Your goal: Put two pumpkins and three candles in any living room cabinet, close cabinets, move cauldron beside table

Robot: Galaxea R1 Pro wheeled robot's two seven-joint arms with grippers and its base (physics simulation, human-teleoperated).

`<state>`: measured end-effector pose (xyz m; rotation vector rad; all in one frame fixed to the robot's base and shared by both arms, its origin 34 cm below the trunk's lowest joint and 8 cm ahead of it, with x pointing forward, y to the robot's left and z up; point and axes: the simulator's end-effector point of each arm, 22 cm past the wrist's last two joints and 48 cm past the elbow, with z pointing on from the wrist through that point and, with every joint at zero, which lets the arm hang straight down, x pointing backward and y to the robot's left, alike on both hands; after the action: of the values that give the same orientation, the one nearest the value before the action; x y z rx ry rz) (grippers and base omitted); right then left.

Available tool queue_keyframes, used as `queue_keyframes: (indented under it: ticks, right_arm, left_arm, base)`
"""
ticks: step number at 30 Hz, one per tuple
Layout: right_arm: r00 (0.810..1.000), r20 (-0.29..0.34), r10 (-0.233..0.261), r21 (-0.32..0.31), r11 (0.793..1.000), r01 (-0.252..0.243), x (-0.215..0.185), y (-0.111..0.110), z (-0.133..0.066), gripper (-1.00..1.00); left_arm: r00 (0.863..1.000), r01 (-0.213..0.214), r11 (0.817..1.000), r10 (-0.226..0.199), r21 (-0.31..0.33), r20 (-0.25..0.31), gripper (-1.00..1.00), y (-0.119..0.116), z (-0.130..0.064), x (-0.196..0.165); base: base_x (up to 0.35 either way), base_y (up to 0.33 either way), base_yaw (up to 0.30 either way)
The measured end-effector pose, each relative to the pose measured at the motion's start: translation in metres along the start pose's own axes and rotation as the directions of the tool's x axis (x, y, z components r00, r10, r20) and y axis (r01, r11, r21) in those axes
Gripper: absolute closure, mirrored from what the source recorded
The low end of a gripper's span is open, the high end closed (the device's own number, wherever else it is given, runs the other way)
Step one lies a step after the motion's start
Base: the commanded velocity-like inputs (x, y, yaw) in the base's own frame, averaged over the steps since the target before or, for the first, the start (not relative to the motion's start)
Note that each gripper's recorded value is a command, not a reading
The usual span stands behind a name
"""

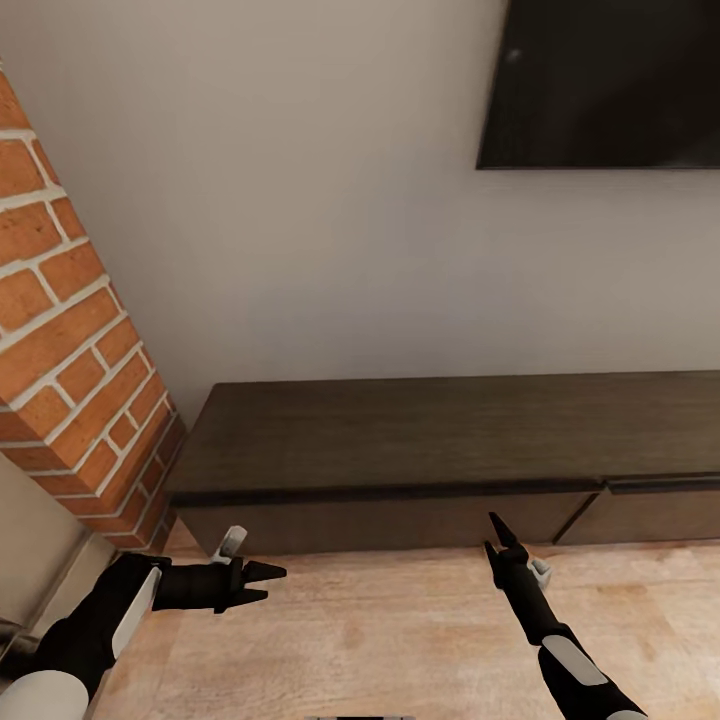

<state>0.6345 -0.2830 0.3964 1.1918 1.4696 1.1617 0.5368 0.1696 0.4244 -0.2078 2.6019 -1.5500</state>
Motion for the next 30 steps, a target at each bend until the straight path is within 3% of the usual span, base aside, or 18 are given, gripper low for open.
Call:
queue_keyframes:
  ticks: [19, 30]
  right_arm:
    - [1.000, 0.000, -0.001, 0.000, 1.000, 0.001, 0.0012, -0.0091, -0.0007, -1.00]
    - [1.000, -0.001, -0.001, 0.000, 1.000, 0.001, 0.0014, -0.0091, -0.0007, -1.00]
  left_arm:
    - [1.000, 0.000, 1.000, 0.000, 0.003, 0.001, -1.00, 0.0075, 0.0034, 0.0021]
    - [1.000, 0.000, 1.000, 0.000, 0.002, 0.001, -1.00, 0.0076, 0.0034, 0.0021]
  base:
    - [0.006, 0.000, 0.000]
    - [0.116, 0.000, 0.000]
